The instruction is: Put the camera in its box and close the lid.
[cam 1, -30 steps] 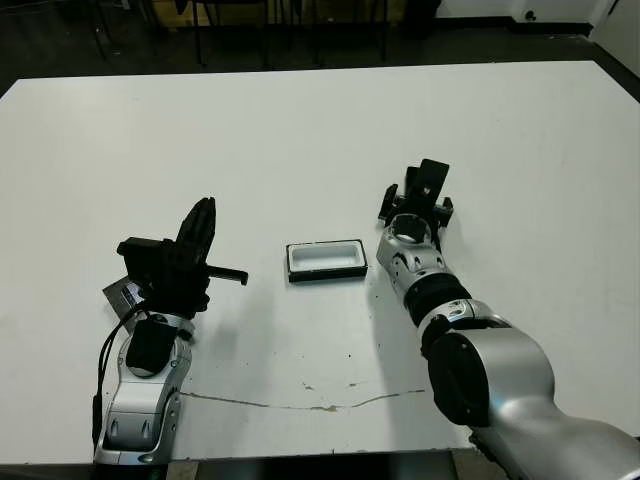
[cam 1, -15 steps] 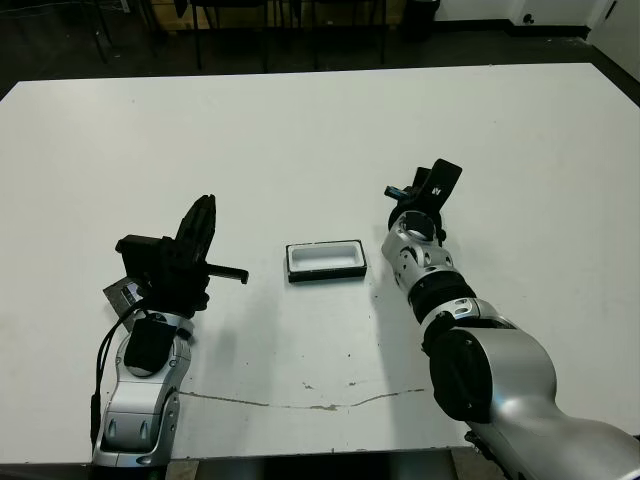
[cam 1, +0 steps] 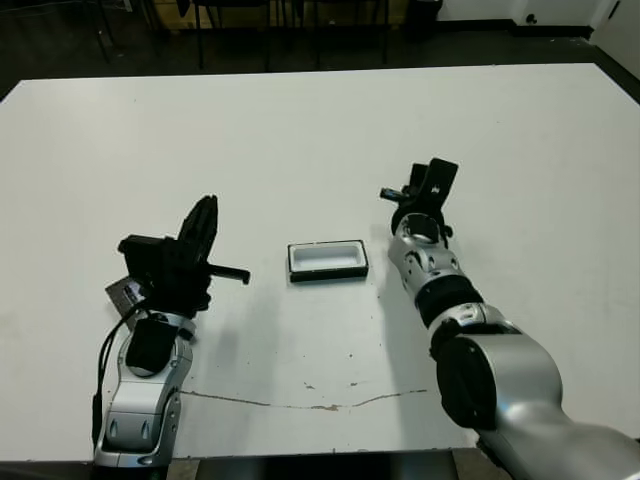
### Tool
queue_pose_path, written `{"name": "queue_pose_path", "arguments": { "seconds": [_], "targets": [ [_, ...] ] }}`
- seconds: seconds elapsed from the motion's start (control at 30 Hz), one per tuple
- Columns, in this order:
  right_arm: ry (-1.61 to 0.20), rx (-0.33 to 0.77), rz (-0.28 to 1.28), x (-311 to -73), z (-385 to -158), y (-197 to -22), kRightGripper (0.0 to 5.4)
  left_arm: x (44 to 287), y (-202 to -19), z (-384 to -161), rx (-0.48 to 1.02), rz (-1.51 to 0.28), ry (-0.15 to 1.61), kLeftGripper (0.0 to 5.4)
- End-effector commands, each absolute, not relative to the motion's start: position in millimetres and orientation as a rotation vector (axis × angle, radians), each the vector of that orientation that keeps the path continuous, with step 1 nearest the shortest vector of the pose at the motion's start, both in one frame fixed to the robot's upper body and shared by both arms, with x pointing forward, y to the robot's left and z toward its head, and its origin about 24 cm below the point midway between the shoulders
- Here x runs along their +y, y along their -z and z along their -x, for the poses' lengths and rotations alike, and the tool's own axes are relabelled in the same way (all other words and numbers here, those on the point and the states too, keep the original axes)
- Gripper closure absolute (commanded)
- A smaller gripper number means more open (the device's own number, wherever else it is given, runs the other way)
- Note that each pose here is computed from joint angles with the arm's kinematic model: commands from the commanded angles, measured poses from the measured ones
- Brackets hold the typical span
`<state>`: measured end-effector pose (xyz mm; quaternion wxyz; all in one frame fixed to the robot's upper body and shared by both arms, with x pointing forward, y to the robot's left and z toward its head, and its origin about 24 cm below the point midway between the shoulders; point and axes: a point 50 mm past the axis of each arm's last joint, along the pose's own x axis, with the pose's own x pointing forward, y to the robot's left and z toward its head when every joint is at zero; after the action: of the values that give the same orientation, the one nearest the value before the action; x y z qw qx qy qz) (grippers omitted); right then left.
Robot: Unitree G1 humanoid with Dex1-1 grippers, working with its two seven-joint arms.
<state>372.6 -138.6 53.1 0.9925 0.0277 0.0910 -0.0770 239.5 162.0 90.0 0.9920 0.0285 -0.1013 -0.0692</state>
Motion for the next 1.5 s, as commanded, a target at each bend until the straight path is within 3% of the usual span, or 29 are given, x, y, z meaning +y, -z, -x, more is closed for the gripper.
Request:
{"name": "queue_pose_path", "arguments": {
  "seconds": [0.03,0.17,0.3,0.6,0.7,1.0,1.5],
  "targets": [
    [0.035,0.039,0.004,-156.0,-362.8,-74.5,4.74,164.7,-82.8,-236.2,-0.164,-0.051,0.130,5.40],
    [-0.238,-0.122,0.077,-168.0,-343.8,-112.1,4.74,164.8,-81.7,-236.7,-0.169,-0.060,0.135,5.40],
    [-0.488,-0.167,0.142,-177.6,-329.7,-137.1,4.74,165.0,-81.9,-236.1,-0.162,-0.063,0.132,5.40],
    [-0.937,-0.020,0.208,-186.5,-320.5,-160.4,4.74,168.6,-82.4,-236.0,-0.159,-0.072,0.113,5.40],
    [-1.050,0.070,0.317,-188.4,-324.3,-166.1,4.74,169.6,-82.8,-236.0,-0.162,-0.070,0.109,5.40],
    [-1.366,0.220,0.298,-188.9,-342.5,-160.1,4.74,170.8,-83.1,-235.3,-0.167,-0.070,0.104,5.40],
    [-1.507,0.369,0.456,-157.0,-354.7,-149.5,4.74,170.3,-81.5,-235.2,-0.156,-0.067,0.103,5.40]
  ]
}}
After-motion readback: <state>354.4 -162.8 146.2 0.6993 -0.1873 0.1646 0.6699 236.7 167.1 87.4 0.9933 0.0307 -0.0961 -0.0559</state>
